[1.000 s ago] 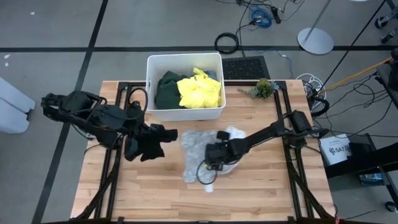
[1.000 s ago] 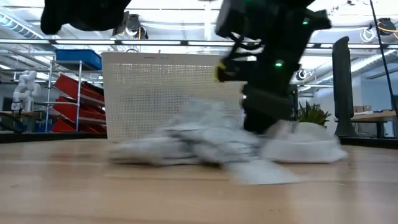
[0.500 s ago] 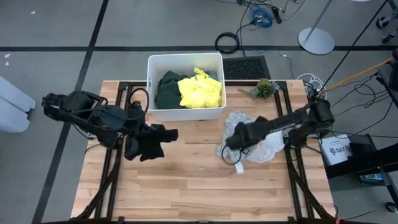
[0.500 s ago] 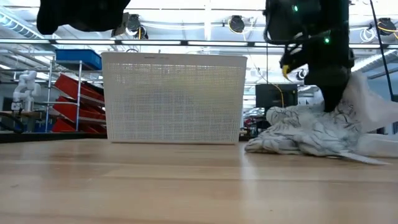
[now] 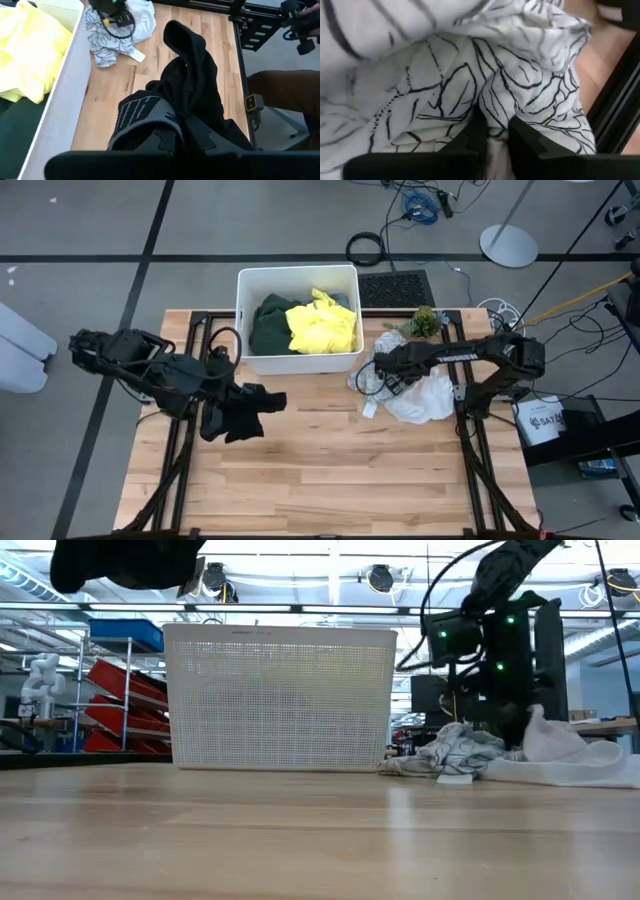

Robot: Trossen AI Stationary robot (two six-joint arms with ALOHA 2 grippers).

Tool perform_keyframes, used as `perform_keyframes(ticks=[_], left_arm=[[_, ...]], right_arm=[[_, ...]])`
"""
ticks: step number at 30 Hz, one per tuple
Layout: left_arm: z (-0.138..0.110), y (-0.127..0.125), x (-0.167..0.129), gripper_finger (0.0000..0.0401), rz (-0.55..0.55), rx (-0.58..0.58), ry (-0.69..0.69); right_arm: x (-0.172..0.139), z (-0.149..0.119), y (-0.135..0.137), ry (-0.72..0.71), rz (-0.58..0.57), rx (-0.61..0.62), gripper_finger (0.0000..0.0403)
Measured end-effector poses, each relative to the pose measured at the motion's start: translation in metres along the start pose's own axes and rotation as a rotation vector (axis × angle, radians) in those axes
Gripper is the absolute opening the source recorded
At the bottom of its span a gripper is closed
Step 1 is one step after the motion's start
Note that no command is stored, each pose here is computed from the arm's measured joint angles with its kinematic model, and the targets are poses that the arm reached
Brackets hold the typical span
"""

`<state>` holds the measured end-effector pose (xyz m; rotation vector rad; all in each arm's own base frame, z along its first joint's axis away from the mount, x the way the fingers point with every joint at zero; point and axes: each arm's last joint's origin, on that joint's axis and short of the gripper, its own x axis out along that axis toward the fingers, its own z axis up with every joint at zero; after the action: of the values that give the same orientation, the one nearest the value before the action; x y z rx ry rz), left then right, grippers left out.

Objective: Fold laundry
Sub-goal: Fold the black underwear

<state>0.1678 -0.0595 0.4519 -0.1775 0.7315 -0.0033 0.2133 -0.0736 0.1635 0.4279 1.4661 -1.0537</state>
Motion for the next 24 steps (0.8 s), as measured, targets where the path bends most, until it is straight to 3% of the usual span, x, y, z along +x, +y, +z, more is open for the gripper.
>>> perform_keyframes(ticks=[5, 14, 19, 24], left_arm=[[0.001, -0.001, 0.003, 0.0013, 0.002, 0.003, 0.007], [0.001, -0.002, 0.005, 0.0013, 0.005, 0.005, 0.015], [0.001, -0.003, 0.008, 0.0018, 0.007, 0.009, 0.023], [0.002, -0.015, 0.023, 0.0017, -0.002, 0.052, 0.067]], right_arm=[[-0.016, 0.016, -0.007, -0.004, 0.015, -0.020, 0.0099], [-0.071, 0.030, -0.012, -0.012, 0.018, -0.110, 0.0222], [-0.096, 0.018, 0.000, 0.044, 0.145, -0.176, 0.0261], [-0.111, -0.017, 0.030, 0.030, 0.193, -0.301, 0.0265]])
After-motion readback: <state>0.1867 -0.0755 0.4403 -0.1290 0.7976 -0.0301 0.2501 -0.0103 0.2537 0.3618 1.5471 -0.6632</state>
